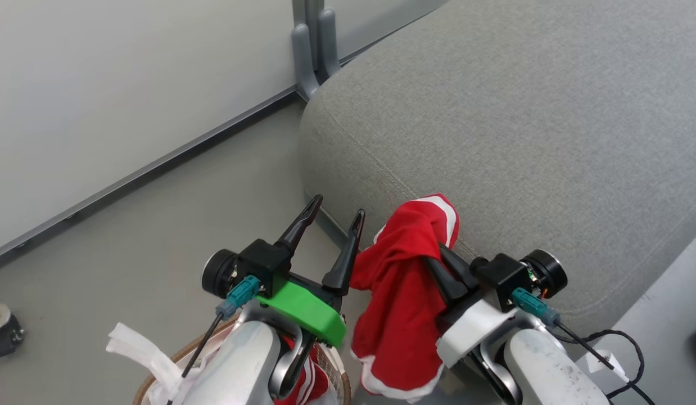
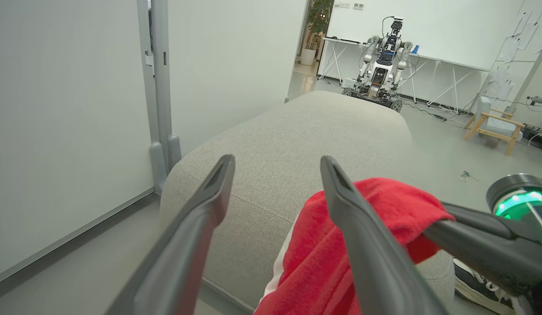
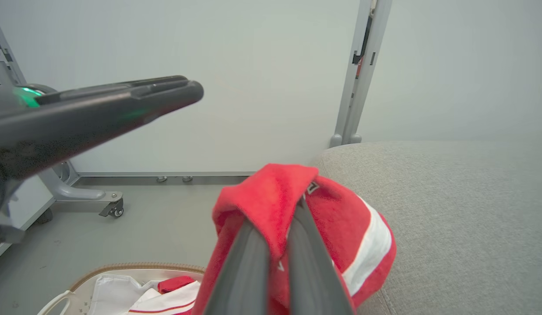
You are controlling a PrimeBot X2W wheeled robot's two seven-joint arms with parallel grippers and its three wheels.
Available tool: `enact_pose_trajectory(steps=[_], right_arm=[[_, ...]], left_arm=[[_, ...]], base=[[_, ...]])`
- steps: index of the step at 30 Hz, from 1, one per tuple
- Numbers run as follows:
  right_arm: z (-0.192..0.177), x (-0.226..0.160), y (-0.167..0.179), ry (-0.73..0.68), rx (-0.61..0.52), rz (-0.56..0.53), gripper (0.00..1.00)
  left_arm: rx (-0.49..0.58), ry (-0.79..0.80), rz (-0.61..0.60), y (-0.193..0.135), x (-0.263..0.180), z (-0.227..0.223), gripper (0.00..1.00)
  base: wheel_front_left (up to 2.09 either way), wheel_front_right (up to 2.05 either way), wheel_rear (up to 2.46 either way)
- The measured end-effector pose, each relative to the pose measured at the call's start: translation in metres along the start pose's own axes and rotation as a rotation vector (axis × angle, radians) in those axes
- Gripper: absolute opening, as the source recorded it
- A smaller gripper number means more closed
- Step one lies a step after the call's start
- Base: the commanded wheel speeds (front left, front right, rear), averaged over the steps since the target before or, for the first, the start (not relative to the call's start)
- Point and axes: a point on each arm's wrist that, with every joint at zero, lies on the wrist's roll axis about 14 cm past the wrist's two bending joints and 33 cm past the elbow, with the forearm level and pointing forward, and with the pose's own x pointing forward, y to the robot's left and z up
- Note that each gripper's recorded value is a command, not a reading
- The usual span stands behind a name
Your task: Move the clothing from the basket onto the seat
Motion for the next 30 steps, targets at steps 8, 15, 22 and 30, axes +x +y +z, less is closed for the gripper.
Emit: enact_pose_trajectory(steps=[8, 15, 22, 30], right_arm=[[0.004, -0.007, -0.042, -0.001, -0.052, -0.128, 0.00], [0.036, 0.028, -0.070, -0.062, -0.209, -0.129, 0.00], [0.076, 0.085, -0.099, -0.107, -0.408, -0.082, 0.00], [0.098, 0.141, -0.145, -0.105, -0.597, -0.118, 0.00]], left_arm=[[-0.044, 0.024, -0.097, -0.016, 0.021, -0.014, 1.00], [-0.064, 0.051, -0.079, 0.005, 0.020, -0.030, 1.00], [-0.049, 0.076, -0.024, 0.047, 0.014, -0.050, 1.00], [-0.059, 0.075, -0.003, 0.081, 0.014, -0.068, 1.00]], base=[[0.02, 0.02, 0.02], [0.00, 0.00, 0.00], [0.00, 0.00, 0.00], [0.00, 0.00, 0.00]])
